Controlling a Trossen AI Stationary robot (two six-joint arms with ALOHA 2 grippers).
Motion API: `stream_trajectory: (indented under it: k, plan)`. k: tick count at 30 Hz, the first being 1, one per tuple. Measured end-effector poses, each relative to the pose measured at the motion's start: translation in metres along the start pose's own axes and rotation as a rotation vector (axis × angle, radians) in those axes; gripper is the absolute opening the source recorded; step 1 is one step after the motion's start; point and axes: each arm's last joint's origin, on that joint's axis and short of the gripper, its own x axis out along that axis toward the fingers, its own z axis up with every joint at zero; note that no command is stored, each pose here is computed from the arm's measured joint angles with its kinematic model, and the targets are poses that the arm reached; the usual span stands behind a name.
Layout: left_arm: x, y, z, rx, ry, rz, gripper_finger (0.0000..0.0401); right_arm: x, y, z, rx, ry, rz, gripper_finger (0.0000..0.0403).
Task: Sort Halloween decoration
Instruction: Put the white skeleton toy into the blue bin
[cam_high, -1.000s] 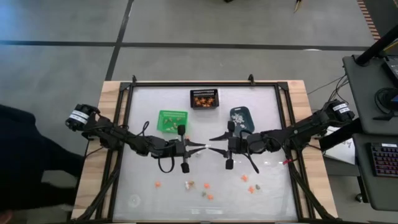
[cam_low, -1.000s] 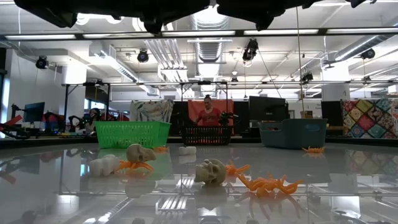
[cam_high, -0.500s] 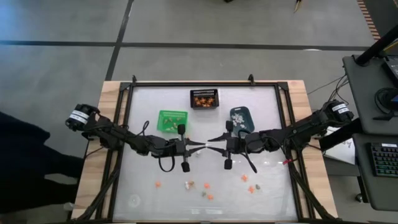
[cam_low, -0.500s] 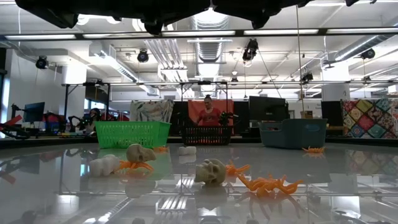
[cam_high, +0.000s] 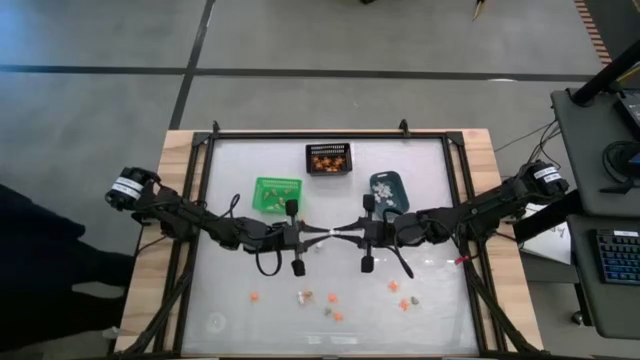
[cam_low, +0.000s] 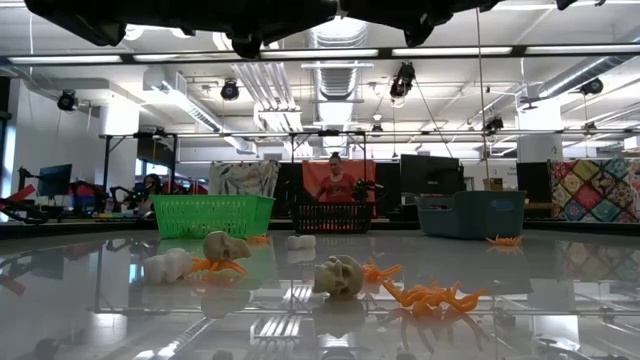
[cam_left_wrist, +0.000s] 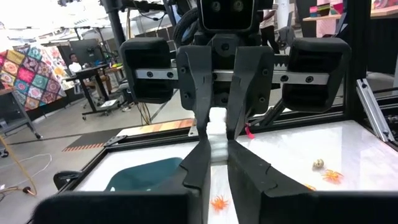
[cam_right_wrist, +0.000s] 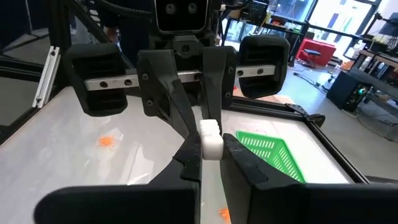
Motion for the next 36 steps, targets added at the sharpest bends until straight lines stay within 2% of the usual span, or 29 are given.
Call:
stream_trajectory:
  k: [6,10,12,16,19,24,30,36]
  plan:
    - [0.0,0.0,-0.002,0.011,0.024,0.009,0.0092,-0.001,-0.001,0.0,0.015,0.033,-0.002,0.0022]
    - [-0.002,0.002,-0.008,0.047,0.104,0.125,0.013,-0.006,-0.014,0.003,0.084,0.175,-0.068,0.0022]
    - [-0.002,0.003,-0.01,0.05,0.129,0.149,0.0143,-0.01,-0.028,0.001,0.169,0.317,-0.185,0.0022]
    - [-0.002,0.003,-0.01,0.014,0.129,0.151,0.0154,-0.029,-0.07,-0.016,0.423,0.707,-0.506,0.0023]
    - [-0.002,0.003,-0.01,0.003,0.128,0.151,0.0155,-0.042,-0.093,-0.031,0.569,0.874,-0.697,0.0023]
    - [-0.002,0.003,-0.01,-0.001,0.123,0.153,0.0153,-0.045,-0.117,-0.047,0.69,0.945,-0.725,0.0023]
    - [-0.002,0.003,-0.01,-0.001,0.123,0.153,0.0153,-0.05,-0.14,-0.057,0.747,0.967,-0.794,0.0023]
    - [-0.002,0.003,-0.01,-0.006,0.125,0.153,0.0153,-0.052,-0.152,-0.065,0.759,0.992,-0.768,0.0028]
